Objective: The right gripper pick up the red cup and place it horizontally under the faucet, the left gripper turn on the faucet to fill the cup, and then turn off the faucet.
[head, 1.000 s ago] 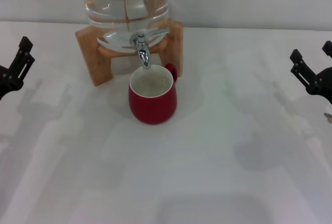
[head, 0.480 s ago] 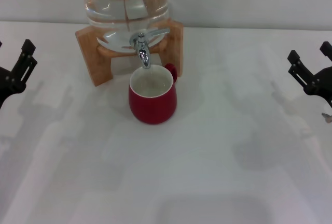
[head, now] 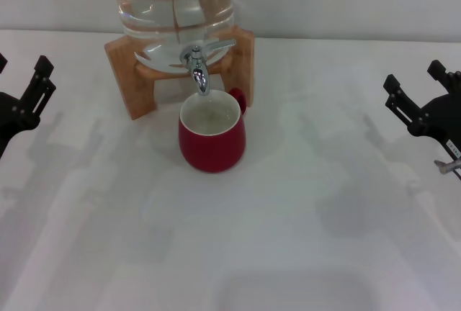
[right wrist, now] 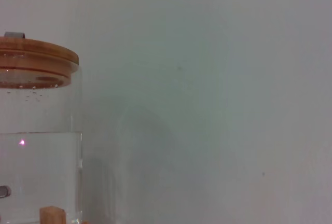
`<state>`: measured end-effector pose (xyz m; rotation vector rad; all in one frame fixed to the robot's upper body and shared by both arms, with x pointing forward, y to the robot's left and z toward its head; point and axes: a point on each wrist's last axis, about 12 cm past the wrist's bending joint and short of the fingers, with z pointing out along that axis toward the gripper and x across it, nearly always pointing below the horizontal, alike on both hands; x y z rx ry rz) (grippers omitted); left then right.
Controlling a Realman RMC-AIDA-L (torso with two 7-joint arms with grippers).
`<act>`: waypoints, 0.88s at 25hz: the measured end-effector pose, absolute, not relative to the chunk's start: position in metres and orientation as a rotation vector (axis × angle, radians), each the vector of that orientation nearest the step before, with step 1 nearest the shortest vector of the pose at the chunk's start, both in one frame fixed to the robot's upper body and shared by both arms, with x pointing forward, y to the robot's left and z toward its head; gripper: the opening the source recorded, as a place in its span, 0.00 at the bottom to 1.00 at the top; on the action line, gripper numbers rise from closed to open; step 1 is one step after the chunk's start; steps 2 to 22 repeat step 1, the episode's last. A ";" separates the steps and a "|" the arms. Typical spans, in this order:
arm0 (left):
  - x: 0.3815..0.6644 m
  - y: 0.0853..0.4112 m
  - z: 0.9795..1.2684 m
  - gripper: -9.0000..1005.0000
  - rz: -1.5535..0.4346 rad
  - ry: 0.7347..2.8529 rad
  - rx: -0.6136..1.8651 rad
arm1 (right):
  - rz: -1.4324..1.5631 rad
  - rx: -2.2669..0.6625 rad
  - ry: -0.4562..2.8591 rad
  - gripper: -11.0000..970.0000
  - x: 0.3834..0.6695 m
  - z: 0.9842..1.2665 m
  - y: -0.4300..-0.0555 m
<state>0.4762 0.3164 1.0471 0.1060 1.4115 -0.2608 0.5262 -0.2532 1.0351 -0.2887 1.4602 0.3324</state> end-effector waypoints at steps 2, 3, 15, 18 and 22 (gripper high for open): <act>0.476 0.316 1.047 0.76 -0.261 1.411 0.106 | 0.332 -0.289 1.460 0.83 0.526 1.035 -0.253; 0.476 0.316 1.047 0.76 -0.261 1.411 0.106 | 0.332 -0.289 1.460 0.83 0.526 1.035 -0.253; 0.476 0.316 1.047 0.76 -0.261 1.411 0.106 | 0.332 -0.289 1.460 0.83 0.526 1.035 -0.253; 0.476 0.316 1.047 0.76 -0.261 1.411 0.106 | 0.332 -0.289 1.460 0.83 0.526 1.035 -0.253; 0.476 0.316 1.047 0.76 -0.261 1.411 0.106 | 0.332 -0.289 1.460 0.83 0.526 1.035 -0.253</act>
